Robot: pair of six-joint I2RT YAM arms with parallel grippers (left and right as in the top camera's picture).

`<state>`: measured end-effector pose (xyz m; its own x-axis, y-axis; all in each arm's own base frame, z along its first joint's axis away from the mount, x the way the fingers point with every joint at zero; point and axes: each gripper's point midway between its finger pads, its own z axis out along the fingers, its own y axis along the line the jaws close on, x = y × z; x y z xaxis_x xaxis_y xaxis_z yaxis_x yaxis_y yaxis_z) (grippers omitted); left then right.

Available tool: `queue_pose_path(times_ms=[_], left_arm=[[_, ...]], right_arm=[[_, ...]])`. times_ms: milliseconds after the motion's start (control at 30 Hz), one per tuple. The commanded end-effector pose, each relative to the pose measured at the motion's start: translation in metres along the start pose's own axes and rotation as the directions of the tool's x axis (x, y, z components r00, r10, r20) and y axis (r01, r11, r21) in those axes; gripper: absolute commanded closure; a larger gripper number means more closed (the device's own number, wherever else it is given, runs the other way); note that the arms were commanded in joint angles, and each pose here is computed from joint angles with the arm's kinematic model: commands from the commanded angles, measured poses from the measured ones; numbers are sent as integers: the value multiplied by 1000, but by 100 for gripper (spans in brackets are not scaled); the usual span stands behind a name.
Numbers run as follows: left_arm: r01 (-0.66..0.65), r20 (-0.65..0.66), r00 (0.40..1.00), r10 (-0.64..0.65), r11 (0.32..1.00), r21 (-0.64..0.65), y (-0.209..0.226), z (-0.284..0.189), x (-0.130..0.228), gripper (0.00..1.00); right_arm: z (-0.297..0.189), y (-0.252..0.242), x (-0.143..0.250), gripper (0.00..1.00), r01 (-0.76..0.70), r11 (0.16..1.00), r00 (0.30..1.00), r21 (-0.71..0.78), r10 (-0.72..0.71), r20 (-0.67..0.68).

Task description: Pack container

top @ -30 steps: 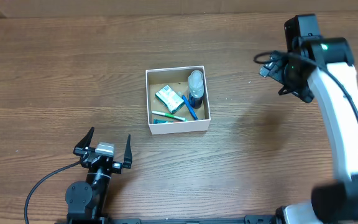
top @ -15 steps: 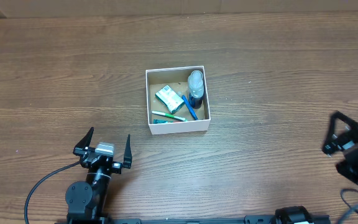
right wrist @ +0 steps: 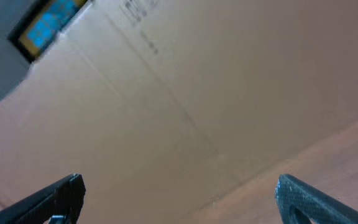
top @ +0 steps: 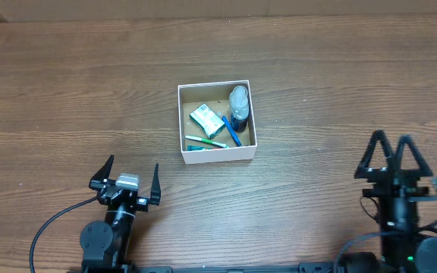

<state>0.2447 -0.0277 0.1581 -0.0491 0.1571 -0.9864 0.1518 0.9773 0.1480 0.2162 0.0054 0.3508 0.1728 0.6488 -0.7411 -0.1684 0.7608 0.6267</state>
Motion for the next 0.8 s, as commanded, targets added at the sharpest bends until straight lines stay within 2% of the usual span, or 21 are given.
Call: queue_pose_path(times_ms=[0, 100, 367, 567, 767], left_arm=[[19, 1, 1000, -19, 1000, -17, 3, 0, 1, 0], [18, 1, 1000, -18, 1000, -17, 3, 0, 1, 0], [19, 1, 1000, -19, 1000, -17, 3, 0, 1, 0], [18, 1, 1000, -18, 1000, -17, 3, 0, 1, 0], [18, 1, 1000, -18, 1000, -17, 3, 0, 1, 0]], right_arm=[[-5, -15, 23, 0, 57, 996, 997, -69, -54, 51], [-6, -26, 37, 0, 111, 990, 991, -87, -103, 86], [-3, -55, 70, 0, 209, 977, 978, -30, -209, 23], [-4, -74, 92, 0, 209, 978, 978, -10, -209, -16], [-6, -77, 97, 0, 277, 961, 960, -6, -277, -28]])
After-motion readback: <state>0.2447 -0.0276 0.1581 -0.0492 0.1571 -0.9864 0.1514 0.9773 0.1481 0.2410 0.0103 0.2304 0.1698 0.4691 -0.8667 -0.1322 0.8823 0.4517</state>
